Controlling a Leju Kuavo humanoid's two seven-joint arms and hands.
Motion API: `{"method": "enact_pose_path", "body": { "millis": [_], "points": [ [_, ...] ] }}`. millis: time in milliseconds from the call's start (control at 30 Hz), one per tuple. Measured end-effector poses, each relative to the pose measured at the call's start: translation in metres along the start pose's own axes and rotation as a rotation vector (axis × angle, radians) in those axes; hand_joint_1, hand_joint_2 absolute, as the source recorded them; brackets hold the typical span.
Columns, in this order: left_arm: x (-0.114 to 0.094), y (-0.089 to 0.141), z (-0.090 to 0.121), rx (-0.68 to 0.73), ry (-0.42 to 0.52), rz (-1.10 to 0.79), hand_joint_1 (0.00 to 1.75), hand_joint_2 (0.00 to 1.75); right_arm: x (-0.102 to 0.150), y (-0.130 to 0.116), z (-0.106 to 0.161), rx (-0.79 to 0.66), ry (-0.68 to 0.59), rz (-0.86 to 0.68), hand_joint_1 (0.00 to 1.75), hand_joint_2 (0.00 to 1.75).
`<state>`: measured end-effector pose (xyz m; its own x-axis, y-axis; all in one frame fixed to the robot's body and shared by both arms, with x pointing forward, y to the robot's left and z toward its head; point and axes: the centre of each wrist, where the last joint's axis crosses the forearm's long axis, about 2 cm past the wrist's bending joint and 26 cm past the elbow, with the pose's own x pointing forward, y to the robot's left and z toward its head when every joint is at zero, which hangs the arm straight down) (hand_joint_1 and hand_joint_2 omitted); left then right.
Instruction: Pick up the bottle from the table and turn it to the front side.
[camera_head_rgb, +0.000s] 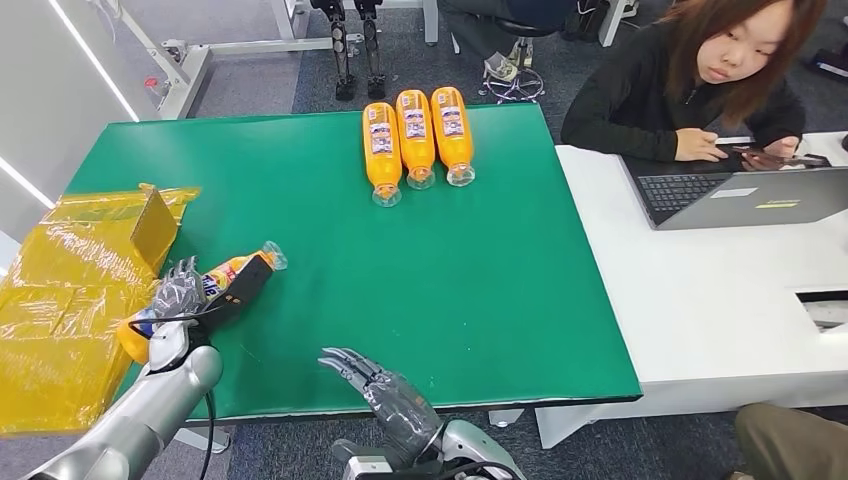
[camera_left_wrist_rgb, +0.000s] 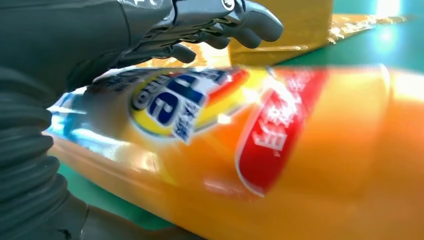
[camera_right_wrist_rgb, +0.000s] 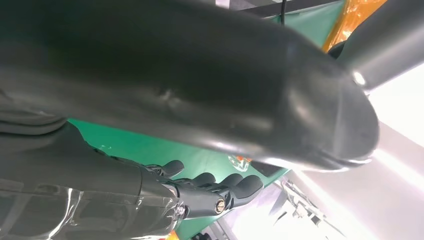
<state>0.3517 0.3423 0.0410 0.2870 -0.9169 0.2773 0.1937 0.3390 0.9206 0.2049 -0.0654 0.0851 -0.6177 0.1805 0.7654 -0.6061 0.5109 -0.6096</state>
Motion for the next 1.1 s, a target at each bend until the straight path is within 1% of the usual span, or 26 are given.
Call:
{"method": "enact_pose_path", "body": {
  "millis": [133, 267, 400, 500, 600, 667, 767, 800, 867, 933, 1033, 1100],
  "points": [
    [0.016, -0.005, 0.005, 0.071, 0.011, 0.133, 0.00, 1.75, -0.002, 0.002, 0.002, -0.012, 0.019, 0.012, 0.00, 0.00],
    [0.039, -0.008, 0.012, 0.100, -0.018, 0.279, 0.00, 1.75, -0.005, 0.005, 0.007, -0.034, 0.041, 0.022, 0.00, 0.00],
    [0.061, -0.007, 0.024, 0.092, -0.055, 0.468, 0.00, 1.75, -0.008, 0.009, 0.012, -0.056, 0.067, 0.018, 0.00, 0.00],
    [0.071, -0.003, 0.034, 0.054, -0.066, 0.649, 0.00, 1.75, -0.009, 0.010, 0.015, -0.067, 0.083, 0.020, 0.00, 0.00],
    [0.076, 0.001, 0.048, 0.008, -0.078, 0.812, 0.00, 1.75, -0.011, 0.010, 0.018, -0.076, 0.098, 0.024, 0.00, 0.00],
    [0.079, 0.004, 0.061, -0.027, -0.114, 0.940, 0.00, 1.75, -0.012, 0.010, 0.020, -0.086, 0.114, 0.022, 0.00, 0.00],
    [0.084, 0.006, 0.085, -0.026, -0.193, 1.216, 0.00, 1.75, -0.013, 0.010, 0.023, -0.105, 0.135, 0.025, 0.00, 0.00],
    [0.085, 0.007, 0.091, -0.019, -0.202, 1.319, 0.00, 1.75, -0.014, 0.009, 0.024, -0.111, 0.140, 0.026, 0.00, 0.00],
    [0.085, 0.013, 0.098, -0.023, -0.178, 1.514, 0.00, 1.75, -0.014, 0.009, 0.026, -0.121, 0.148, 0.025, 0.00, 0.00],
    [0.084, 0.018, 0.103, -0.049, -0.129, 1.672, 0.00, 1.75, -0.015, 0.008, 0.027, -0.129, 0.153, 0.023, 0.00, 0.00],
    [0.080, 0.025, 0.105, -0.087, -0.059, 1.858, 0.00, 1.75, -0.015, 0.008, 0.028, -0.134, 0.156, 0.022, 0.00, 0.00],
    [0.076, 0.028, 0.107, -0.072, -0.029, 1.974, 0.00, 1.75, -0.015, 0.008, 0.028, -0.138, 0.158, 0.023, 0.00, 0.00]
  ]
}}
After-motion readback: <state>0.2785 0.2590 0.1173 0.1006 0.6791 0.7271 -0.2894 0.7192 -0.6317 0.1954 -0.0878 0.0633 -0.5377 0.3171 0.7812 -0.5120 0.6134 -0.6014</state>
